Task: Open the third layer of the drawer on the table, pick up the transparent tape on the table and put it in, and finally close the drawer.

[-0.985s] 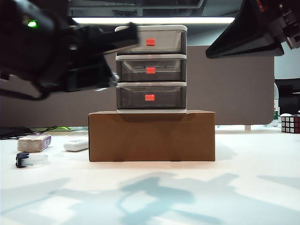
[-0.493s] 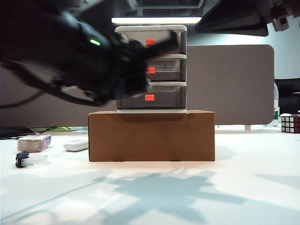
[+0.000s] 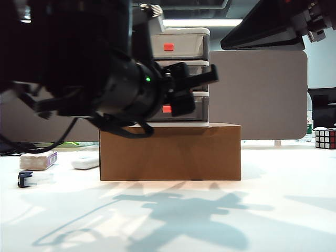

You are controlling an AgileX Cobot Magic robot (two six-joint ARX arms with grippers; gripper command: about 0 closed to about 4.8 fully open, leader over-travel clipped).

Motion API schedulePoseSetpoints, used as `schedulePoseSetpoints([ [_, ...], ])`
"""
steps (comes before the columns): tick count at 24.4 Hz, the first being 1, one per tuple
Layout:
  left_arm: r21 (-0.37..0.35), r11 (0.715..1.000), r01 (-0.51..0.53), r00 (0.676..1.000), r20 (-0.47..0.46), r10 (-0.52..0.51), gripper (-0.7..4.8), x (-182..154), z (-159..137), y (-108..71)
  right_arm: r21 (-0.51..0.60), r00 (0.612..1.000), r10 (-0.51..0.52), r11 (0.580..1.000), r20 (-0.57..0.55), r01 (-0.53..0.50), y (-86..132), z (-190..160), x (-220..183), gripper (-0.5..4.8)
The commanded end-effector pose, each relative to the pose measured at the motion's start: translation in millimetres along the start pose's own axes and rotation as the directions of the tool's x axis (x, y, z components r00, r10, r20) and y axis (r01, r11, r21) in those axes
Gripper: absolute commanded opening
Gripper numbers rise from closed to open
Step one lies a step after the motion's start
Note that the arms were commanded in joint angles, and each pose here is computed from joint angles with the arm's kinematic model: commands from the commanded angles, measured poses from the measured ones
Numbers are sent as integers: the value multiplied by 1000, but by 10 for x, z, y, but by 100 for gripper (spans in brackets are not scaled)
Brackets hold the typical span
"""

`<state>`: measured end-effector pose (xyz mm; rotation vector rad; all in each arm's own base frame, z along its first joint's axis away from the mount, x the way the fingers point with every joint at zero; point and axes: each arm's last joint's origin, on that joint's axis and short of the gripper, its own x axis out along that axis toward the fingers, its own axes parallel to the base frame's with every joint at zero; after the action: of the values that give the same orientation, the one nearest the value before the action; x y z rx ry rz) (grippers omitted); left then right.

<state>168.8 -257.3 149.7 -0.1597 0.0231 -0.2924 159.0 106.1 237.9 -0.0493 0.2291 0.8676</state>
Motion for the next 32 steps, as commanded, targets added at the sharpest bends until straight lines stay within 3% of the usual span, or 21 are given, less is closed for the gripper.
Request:
schedulePoseSetpoints([
  [1,57,997,-44,999,27,42,210,73,29,-68,-13,1000,-6,1000,16,6,-6,22,15,-5],
  [18,130,988,-87,996,27,84,205,288,-24,-12,-12,1000,-12,1000,22,12,-45,-9,134,-5],
  [21,133,987,-89,996,33,86,145,324,-5,8,-13,1000,-12,1000,22,12,-46,-10,137,-5],
  [24,133,987,-86,996,33,82,139,330,0,2,-13,1000,-12,1000,23,12,-46,-9,137,-5],
  [30,138,987,-87,996,29,84,47,331,-5,5,-15,1000,-12,1000,29,13,-47,-4,137,-5],
  [32,139,986,-87,996,27,85,41,331,-8,6,-21,999,-12,1000,52,13,-51,16,149,-5],
])
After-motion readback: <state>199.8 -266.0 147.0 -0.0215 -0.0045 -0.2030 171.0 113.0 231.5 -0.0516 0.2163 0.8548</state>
